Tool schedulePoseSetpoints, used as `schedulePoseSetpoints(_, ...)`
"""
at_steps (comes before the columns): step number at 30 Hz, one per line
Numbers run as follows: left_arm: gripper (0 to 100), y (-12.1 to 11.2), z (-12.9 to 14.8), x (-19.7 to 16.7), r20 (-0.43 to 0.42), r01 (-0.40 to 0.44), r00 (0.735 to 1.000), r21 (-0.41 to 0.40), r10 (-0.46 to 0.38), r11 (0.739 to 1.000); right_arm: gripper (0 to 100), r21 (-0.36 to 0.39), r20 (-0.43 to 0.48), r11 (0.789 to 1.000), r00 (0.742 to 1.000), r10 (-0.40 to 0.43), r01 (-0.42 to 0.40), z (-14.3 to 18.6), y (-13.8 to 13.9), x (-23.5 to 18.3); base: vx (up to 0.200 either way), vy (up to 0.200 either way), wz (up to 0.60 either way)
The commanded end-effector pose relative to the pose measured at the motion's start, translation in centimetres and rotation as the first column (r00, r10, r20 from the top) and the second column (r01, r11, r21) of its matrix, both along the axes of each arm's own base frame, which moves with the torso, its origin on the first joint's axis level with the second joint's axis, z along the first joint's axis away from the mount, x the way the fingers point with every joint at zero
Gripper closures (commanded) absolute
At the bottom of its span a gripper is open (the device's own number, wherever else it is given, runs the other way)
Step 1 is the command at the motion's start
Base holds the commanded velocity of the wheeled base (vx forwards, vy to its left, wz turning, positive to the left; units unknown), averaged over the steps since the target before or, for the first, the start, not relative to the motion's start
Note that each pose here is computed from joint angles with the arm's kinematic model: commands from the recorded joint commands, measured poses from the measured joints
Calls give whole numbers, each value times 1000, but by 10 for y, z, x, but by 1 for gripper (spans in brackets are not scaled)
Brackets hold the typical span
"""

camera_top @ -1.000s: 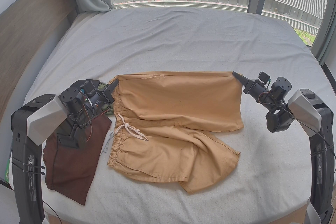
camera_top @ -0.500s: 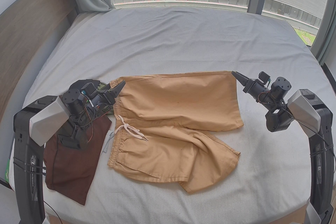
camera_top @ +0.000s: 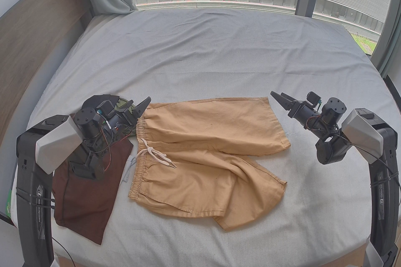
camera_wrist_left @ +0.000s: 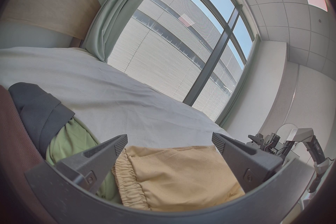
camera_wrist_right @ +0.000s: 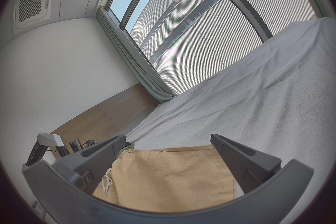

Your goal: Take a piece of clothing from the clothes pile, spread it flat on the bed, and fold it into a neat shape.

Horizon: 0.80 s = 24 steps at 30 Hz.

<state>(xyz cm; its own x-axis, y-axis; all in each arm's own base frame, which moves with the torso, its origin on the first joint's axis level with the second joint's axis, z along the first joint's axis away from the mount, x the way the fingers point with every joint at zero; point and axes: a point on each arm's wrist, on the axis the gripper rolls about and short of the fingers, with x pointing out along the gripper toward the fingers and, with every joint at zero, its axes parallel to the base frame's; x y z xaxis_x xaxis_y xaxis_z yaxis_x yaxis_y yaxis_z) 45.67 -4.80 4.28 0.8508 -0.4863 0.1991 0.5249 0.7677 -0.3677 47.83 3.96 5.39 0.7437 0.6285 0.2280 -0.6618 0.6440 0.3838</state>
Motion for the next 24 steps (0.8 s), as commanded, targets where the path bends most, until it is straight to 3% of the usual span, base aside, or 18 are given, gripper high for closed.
schedulePoseSetpoints(1,0,2,4,-8,-13,-2,1000,7,2,1000,0,0,0,1000,1000,14,-14,7,6,-15,0,0,0)
schedulePoseSetpoints(9,0,2,26,-39,-53,38,998,13,-38,999,0,-9,-39,1000,999,-3,3,12,5,-35,0,0,0)
schedulePoseSetpoints(15,0,6,47,-67,-64,85,994,23,-83,996,0,-66,-38,998,999,-7,5,21,12,-59,0,0,0)
schedulePoseSetpoints(24,0,16,75,-118,-81,198,978,43,-194,979,0,-95,-23,995,999,33,-35,54,28,-103,0,0,0)
